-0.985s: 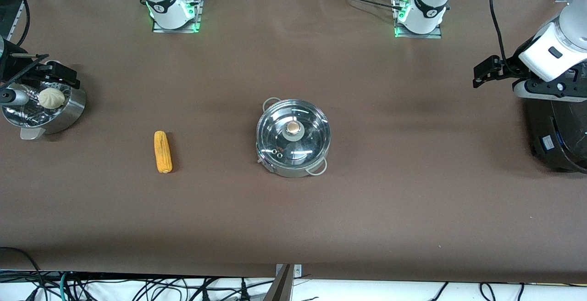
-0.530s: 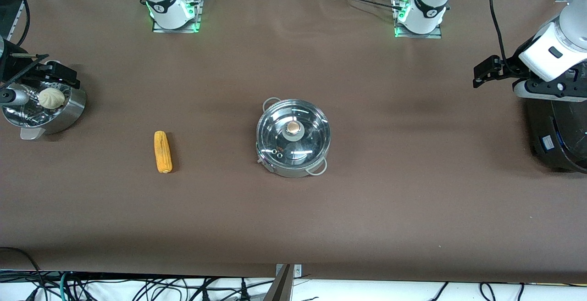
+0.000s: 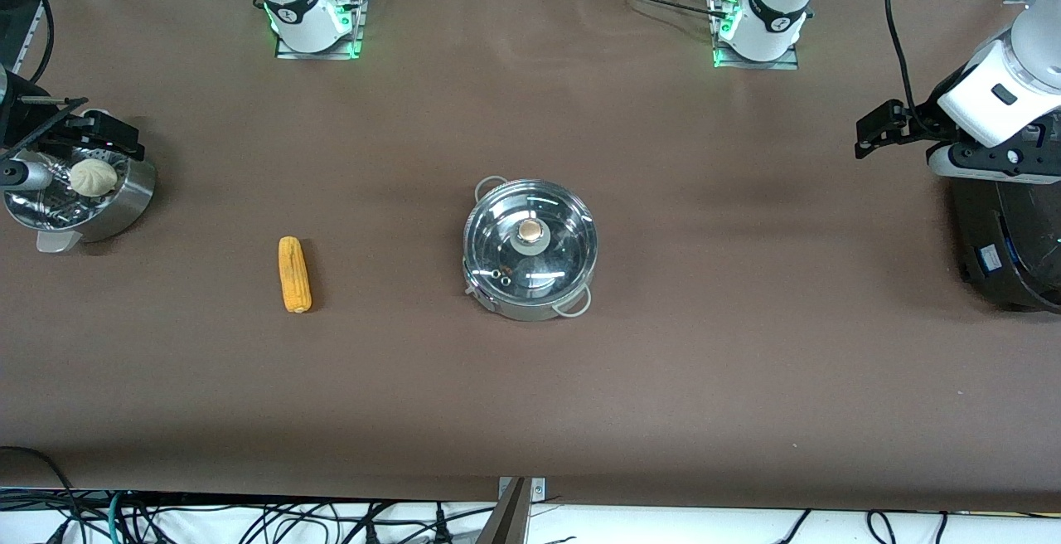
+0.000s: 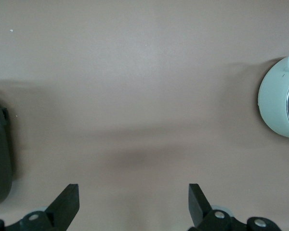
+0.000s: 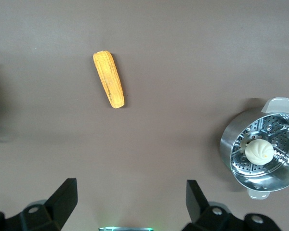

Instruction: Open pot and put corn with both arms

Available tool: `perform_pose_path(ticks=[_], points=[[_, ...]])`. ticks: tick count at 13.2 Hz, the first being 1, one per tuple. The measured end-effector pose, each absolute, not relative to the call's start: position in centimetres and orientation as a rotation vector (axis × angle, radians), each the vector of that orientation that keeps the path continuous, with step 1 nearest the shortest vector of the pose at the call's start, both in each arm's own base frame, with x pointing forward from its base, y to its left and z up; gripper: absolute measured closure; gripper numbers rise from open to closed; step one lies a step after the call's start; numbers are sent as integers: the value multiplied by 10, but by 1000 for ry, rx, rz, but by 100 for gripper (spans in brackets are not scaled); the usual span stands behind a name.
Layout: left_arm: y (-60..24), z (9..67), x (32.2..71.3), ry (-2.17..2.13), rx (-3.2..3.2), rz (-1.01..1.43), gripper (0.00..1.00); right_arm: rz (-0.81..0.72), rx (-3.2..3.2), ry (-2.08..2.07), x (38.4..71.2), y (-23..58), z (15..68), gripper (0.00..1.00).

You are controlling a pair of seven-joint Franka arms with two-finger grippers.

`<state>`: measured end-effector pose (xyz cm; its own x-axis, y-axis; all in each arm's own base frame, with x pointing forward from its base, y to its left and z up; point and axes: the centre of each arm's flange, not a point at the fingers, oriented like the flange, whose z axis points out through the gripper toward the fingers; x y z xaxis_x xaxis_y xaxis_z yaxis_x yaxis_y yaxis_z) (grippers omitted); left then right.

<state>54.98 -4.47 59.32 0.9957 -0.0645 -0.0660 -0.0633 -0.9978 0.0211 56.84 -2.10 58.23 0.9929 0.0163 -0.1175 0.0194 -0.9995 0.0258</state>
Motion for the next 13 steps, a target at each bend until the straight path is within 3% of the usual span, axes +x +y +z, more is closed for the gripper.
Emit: perform_pose_path(ticks=[13], points=[[-45,593,550,-101,3119,-104,0,-205,3096,32,574,-21,574,0]])
